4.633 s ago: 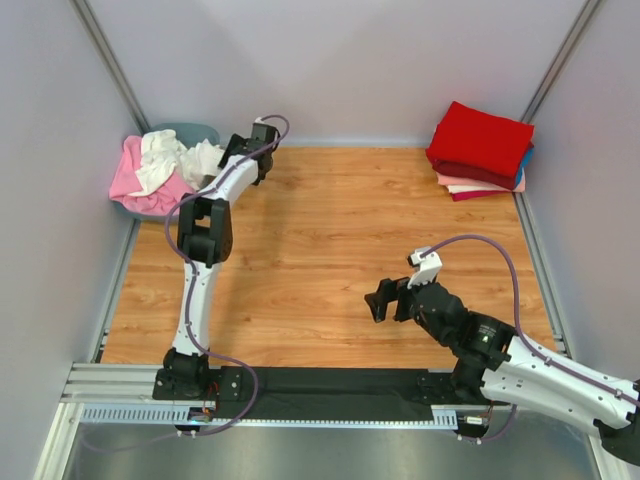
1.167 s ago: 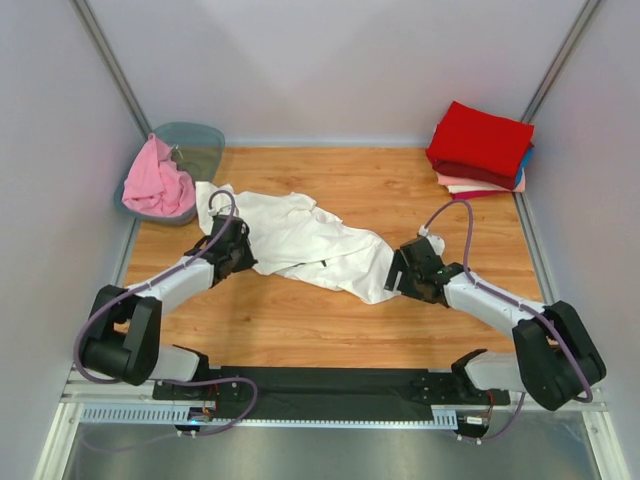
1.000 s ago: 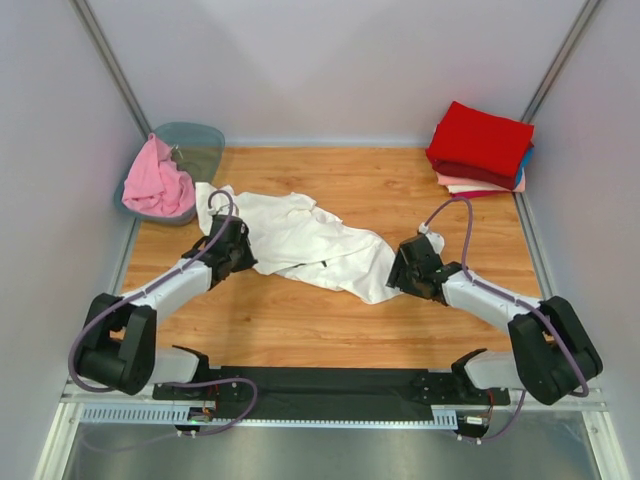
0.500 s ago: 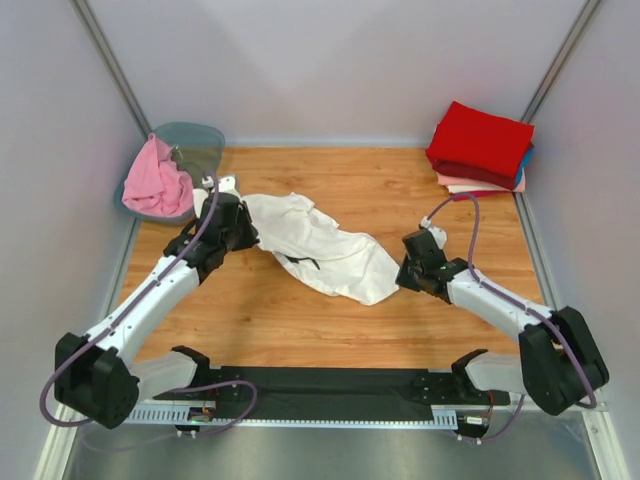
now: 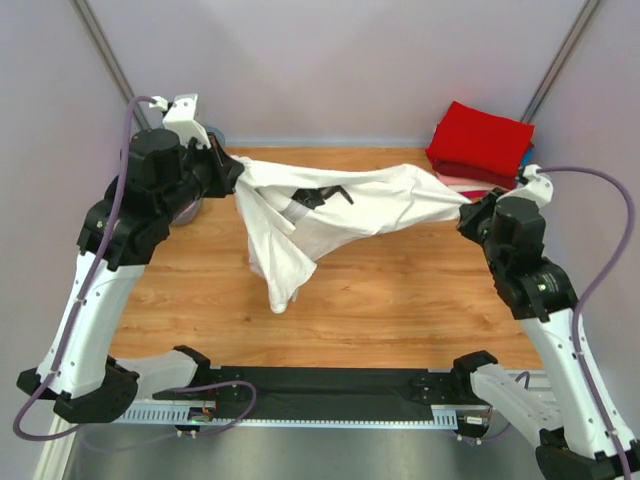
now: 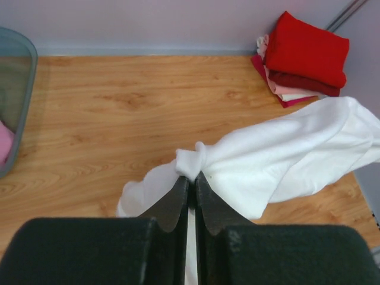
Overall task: Fold and stack the t-shirts
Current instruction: Flatten the tshirt out
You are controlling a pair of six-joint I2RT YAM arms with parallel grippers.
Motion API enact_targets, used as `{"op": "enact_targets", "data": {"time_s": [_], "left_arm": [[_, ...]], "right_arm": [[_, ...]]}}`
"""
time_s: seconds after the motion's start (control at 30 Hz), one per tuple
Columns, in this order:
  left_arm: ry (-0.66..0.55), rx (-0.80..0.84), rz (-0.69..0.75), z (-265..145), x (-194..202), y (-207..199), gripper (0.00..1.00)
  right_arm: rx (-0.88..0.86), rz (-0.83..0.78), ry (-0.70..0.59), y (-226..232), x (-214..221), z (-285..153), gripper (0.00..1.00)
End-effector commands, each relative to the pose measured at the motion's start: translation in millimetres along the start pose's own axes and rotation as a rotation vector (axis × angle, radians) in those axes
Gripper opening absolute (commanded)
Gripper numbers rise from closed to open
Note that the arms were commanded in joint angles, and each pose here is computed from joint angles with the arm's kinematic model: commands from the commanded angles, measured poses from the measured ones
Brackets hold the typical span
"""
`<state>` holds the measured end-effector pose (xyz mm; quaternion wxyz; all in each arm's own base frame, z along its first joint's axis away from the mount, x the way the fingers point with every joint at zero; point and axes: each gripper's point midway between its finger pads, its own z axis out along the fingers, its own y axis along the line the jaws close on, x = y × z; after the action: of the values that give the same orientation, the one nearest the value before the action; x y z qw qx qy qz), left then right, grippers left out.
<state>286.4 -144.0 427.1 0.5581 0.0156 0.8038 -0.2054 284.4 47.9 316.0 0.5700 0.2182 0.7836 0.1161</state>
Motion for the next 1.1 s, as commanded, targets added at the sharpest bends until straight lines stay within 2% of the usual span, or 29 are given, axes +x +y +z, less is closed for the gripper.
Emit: {"op": "enact_targets", "data": {"time_s": [0.0, 0.03, 0.1, 0.17, 0.23, 0.27, 0.3, 0.33, 0.37, 0.4, 0.43, 0.47, 0.5, 0.53, 0.57, 0.6, 0.63, 0.67, 0.7, 0.77, 0.9, 0.93, 1.0, 1.03, 1.07], "left_arm": [[0.035, 0.030, 0.093, -9.2, -8.5, -5.8, 0.09], [0.017, 0.050, 0.100, -11.5, -20.6, -12.4, 0.10], [0.125, 0.088, 0.119, 20.0, -4.3, -21.8, 0.16], [0.245, 0.173, 0.146, 65.1, 21.3, -34.8, 0.22], [0.305, 0.182, 0.123, 104.7, 33.0, -30.1, 0.23], [0.417, 0.174, 0.101, 150.1, 65.6, -21.3, 0.23], [0.474, 0.140, 0.092, 169.8, 80.4, -9.7, 0.24], [0.455, 0.121, 0.087, 187.1, 68.6, -4.3, 0.24], [0.576, 0.071, 0.074, 228.2, 110.7, 13.9, 0.25], [0.682, 0.042, 0.068, 225.8, 131.4, 20.8, 0.25], [0.688, 0.064, 0.083, 235.6, 133.6, 10.1, 0.27], [0.706, 0.043, 0.121, 230.8, 138.6, 9.0, 0.39], [0.767, 0.001, 0.161, 228.8, 164.1, 14.4, 0.46], [0.709, -0.002, 0.217, 208.8, 149.5, 3.4, 0.54], [0.608, -0.030, 0.288, 213.0, 143.9, -8.8, 0.67], [0.590, -0.045, 0.303, 203.0, 148.3, -10.7, 0.73], [0.595, -0.065, 0.308, 175.8, 158.7, -3.2, 0.77], [0.560, -0.056, 0.280, 168.6, 160.4, -10.1, 0.78], [0.625, -0.084, 0.282, 154.2, 191.2, 3.6, 0.78], [0.550, -0.099, 0.268, 123.7, 180.9, 7.1, 0.77], [0.613, -0.067, 0.244, 81.7, 227.5, 10.8, 0.75], [0.654, -0.069, 0.234, 69.3, 250.0, 16.0, 0.75], [0.681, -0.009, 0.227, 60.2, 273.6, 3.4, 0.75], [0.726, 0.047, 0.237, 46.3, 300.9, -7.3, 0.76], [0.697, 0.101, 0.230, 47.6, 306.9, -22.8, 0.76]], "right_arm": [[0.050, -0.047, -0.031, -16.3, -18.0, -28.8, 0.00], [0.064, -0.050, -0.025, -21.0, -16.8, -32.9, 0.00], [0.082, -0.048, -0.025, -27.0, -15.6, -38.0, 0.01], [0.128, -0.052, 0.003, -39.9, -1.8, -36.1, 0.01], [0.182, -0.047, 0.043, -55.7, 20.3, -29.3, 0.00], [0.195, -0.043, 0.056, -61.1, 28.3, -27.4, 0.00], [0.214, -0.033, 0.065, -66.9, 34.3, -24.5, 0.00], [0.210, -0.021, 0.083, -67.7, 40.7, -22.1, 0.00], [0.222, -0.022, 0.109, -73.6, 52.9, -17.8, 0.01], [0.219, -0.012, 0.127, -75.2, 57.9, -15.8, 0.00], [0.225, -0.012, 0.134, -77.6, 61.2, -14.2, 0.00], [0.230, -0.019, 0.151, -80.5, 67.9, -12.2, 0.00], [0.229, -0.023, 0.161, -81.6, 72.1, -10.9, 0.00], [0.230, -0.023, 0.163, -82.3, 73.7, -9.3, 0.00], [0.233, -0.023, 0.167, -83.3, 76.1, -7.8, 0.00], [0.236, -0.025, 0.180, -85.0, 81.5, -5.4, 0.00], [0.226, -0.025, 0.186, -82.5, 83.6, -1.2, 0.00], [0.227, -0.025, 0.193, -82.6, 86.1, 1.1, 0.00], [0.221, -0.024, 0.203, -81.5, 89.2, 3.5, 0.00], [0.219, -0.027, 0.214, -79.5, 92.4, 10.8, 0.00], [0.214, -0.033, 0.240, -78.4, 102.2, 21.7, 0.00], [0.217, -0.032, 0.245, -79.0, 104.7, 25.0, 0.00], [0.218, -0.033, 0.251, -79.4, 107.5, 27.4, 0.00], [0.215, -0.032, 0.261, -79.1, 110.4, 28.7, 0.00], [0.215, -0.033, 0.265, -79.2, 112.0, 29.5, 0.00]]}}
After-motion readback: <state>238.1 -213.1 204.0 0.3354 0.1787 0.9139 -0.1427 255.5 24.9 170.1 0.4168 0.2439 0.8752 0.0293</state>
